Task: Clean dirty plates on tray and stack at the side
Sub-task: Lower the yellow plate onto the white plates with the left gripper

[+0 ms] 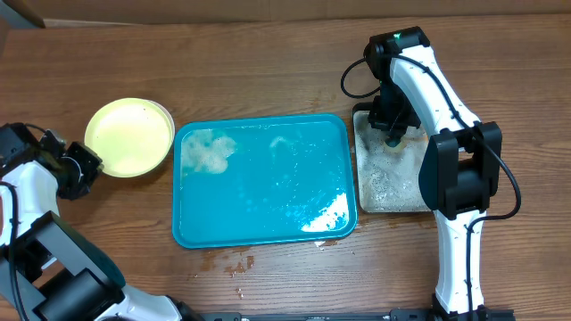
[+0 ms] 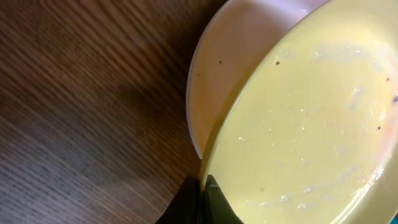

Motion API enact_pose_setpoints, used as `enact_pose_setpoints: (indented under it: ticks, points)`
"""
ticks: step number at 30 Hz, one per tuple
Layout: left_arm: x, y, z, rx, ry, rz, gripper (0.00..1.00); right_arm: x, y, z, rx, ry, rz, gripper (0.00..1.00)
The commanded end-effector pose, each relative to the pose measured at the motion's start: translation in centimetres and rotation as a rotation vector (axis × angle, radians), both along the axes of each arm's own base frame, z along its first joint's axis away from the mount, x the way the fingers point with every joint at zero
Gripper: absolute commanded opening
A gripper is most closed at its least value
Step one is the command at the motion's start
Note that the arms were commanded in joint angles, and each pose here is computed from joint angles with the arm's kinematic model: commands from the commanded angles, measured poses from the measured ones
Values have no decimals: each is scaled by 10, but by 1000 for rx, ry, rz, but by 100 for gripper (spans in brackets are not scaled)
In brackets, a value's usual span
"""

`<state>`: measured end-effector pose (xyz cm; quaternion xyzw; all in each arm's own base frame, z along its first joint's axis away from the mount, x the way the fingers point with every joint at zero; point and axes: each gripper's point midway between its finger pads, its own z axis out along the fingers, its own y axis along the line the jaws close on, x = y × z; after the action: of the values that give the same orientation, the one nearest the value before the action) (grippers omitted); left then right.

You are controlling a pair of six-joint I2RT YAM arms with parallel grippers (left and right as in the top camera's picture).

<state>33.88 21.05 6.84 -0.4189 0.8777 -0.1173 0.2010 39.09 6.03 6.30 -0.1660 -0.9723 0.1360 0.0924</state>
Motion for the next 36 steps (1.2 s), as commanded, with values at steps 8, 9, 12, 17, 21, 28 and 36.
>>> enact_pose_setpoints:
  ticks: [8,9,12,17,21,28,36]
  points:
    - [-7,-11,-73,-118,130,-21,4,2,-1,1,1,4,2,4]
    - [-6,-11,-73,-113,124,-23,4,1,-1,1,0,5,1,4]
    - [-1,-7,-71,-98,107,-23,4,0,-1,2,-1,9,1,4]
    - [10,-11,-62,-134,53,-37,4,1,-1,1,0,7,1,4]
    - [22,-18,-47,-188,-14,-49,4,1,-1,1,0,7,1,4]
    - [32,-15,11,-102,-121,-60,4,1,-1,1,1,8,0,4]
    - [35,-8,40,1,-150,-35,4,-2,-1,2,-1,20,1,4]
